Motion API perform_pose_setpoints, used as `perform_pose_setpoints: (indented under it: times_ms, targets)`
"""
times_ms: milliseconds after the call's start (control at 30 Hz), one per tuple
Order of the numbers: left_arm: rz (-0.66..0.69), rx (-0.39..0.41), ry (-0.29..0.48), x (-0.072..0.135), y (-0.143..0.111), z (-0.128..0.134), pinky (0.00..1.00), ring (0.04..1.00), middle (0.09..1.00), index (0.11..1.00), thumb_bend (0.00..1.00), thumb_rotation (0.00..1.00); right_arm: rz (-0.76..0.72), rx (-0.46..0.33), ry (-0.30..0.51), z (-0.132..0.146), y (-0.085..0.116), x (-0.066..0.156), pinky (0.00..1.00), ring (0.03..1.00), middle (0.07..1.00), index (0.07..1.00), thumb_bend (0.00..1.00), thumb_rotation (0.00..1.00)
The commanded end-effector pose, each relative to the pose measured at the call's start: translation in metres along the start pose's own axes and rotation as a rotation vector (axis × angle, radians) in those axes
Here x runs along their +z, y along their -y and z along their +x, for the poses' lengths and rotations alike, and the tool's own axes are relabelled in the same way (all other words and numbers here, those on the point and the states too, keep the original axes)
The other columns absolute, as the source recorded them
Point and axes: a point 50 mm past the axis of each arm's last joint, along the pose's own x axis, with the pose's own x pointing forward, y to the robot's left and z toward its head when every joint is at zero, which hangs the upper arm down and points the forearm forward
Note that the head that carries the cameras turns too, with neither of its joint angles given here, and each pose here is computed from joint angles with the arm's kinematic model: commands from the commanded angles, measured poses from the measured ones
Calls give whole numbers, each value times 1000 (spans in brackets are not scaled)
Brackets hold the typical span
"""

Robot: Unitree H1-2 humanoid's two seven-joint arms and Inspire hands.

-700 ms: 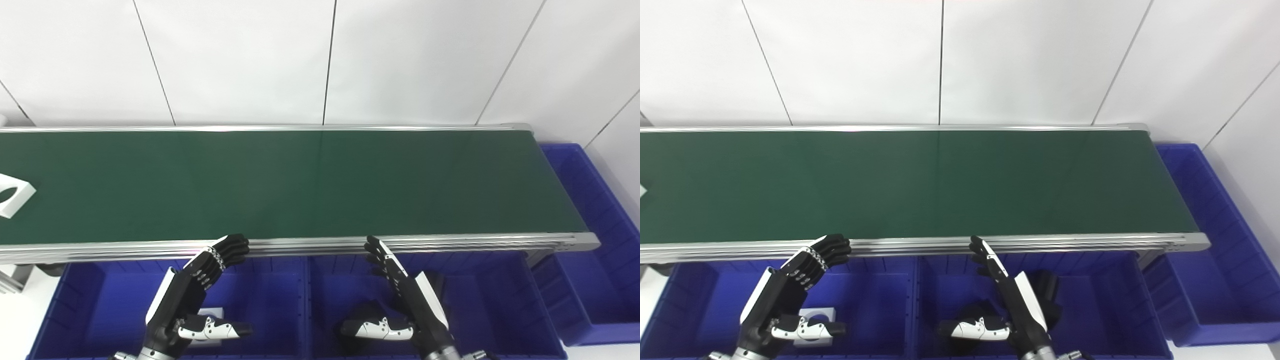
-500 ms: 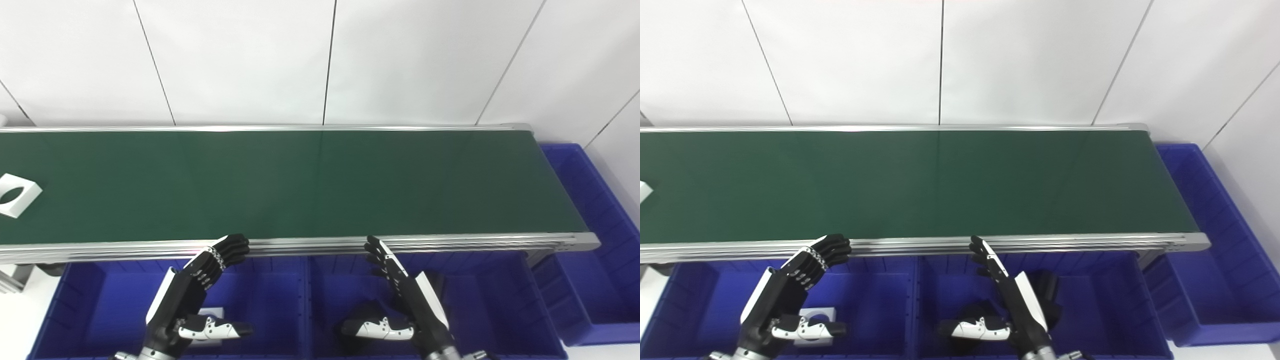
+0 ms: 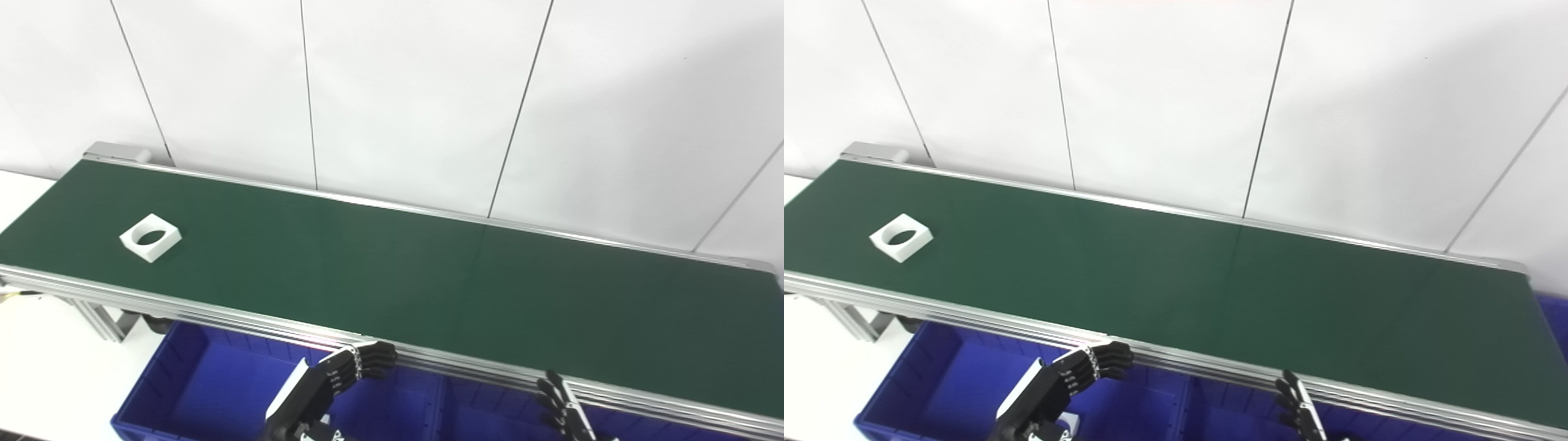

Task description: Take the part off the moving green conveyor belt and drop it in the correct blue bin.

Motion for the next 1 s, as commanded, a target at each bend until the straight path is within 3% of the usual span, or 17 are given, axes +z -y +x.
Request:
perform_pose_setpoints:
  times_ms: [0,367,700,967]
  targets:
    - [17,9,46,5,0,2,716,756,775,765,933,83,-12,-15,78,2,4,7,824,880,922,978,955,310]
    - [15,5,37,2,1,3,718,756,773,763,940,66,-3,-7,79,0,5,3,818,886,932,985,952,327]
    - [18,-1,26,-1,6,5,703,748,770,760,950,71,-13,-8,111,-1,9,-7,811,886,926,991,921,276]
    - [21,10,22,-3,8,9,677,728,755,742,974,86,-5,-26,104,0,11,-10,822,872,907,975,952,249]
